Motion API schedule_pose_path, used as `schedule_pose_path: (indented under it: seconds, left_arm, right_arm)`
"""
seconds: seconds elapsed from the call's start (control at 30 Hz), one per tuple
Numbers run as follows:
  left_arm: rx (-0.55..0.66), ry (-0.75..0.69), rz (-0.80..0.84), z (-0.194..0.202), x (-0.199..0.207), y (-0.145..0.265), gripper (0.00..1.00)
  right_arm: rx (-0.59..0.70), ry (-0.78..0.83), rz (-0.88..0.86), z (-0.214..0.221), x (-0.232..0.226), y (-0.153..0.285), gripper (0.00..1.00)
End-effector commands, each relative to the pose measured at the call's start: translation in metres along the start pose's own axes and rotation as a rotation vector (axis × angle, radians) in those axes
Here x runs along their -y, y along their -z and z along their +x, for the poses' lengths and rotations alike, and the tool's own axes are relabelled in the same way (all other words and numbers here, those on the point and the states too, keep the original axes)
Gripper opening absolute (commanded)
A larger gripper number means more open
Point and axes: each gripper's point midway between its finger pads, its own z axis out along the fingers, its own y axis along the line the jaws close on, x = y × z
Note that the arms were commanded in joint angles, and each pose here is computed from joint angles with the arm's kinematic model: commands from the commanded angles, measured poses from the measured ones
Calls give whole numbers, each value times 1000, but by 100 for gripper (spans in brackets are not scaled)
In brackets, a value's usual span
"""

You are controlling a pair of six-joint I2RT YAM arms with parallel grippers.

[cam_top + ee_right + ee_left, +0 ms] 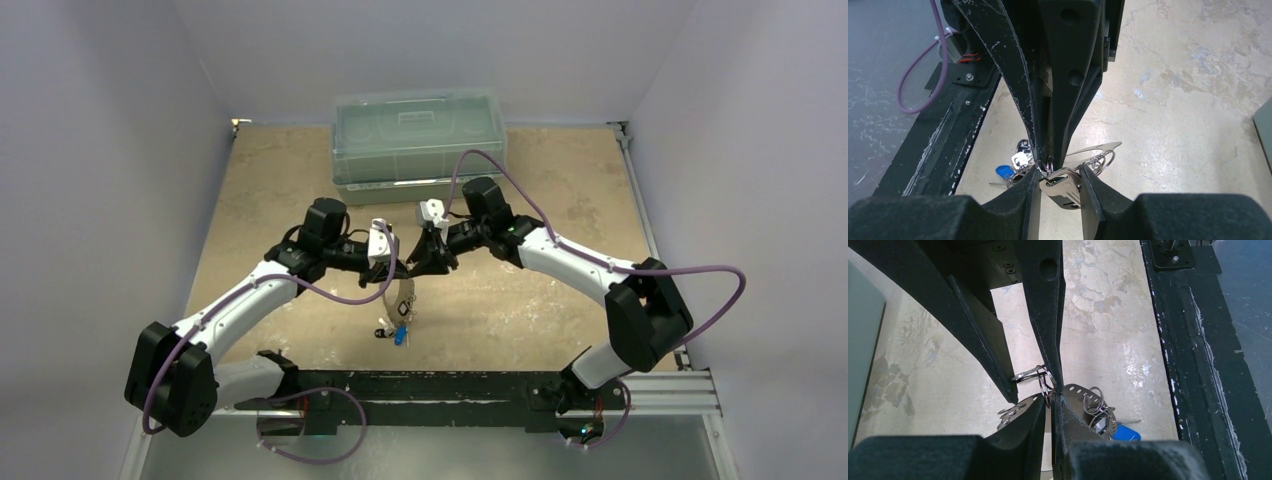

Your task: Remove the keys from the keyring

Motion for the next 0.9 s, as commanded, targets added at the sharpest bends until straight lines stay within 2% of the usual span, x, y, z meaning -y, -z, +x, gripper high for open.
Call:
schedule_pose_path:
  seconds: [0.0, 0.2, 0.33, 0.37, 0.53, 0.87]
  left_arm:
    - [44, -7, 57, -10, 13, -2, 8]
    - [35, -4, 43, -7, 11, -3, 17]
    - [28, 4, 15, -8, 5, -2, 1]
    - [23, 8, 11, -7, 5, -2, 0]
    - [-3, 15, -18, -5, 5, 3, 0]
    - [-16, -87, -83, 2, 8, 13, 0]
  right_arm:
    - [37, 71, 35, -23, 10, 1, 0]
    - [42, 74, 24, -23, 9, 1, 0]
    - [40, 77, 17, -22, 6, 2, 0]
    - [37, 77, 16, -21, 6, 3, 0]
    - [21, 70, 34, -12, 9, 11, 0]
    - [-16, 69, 60, 1, 10, 20, 0]
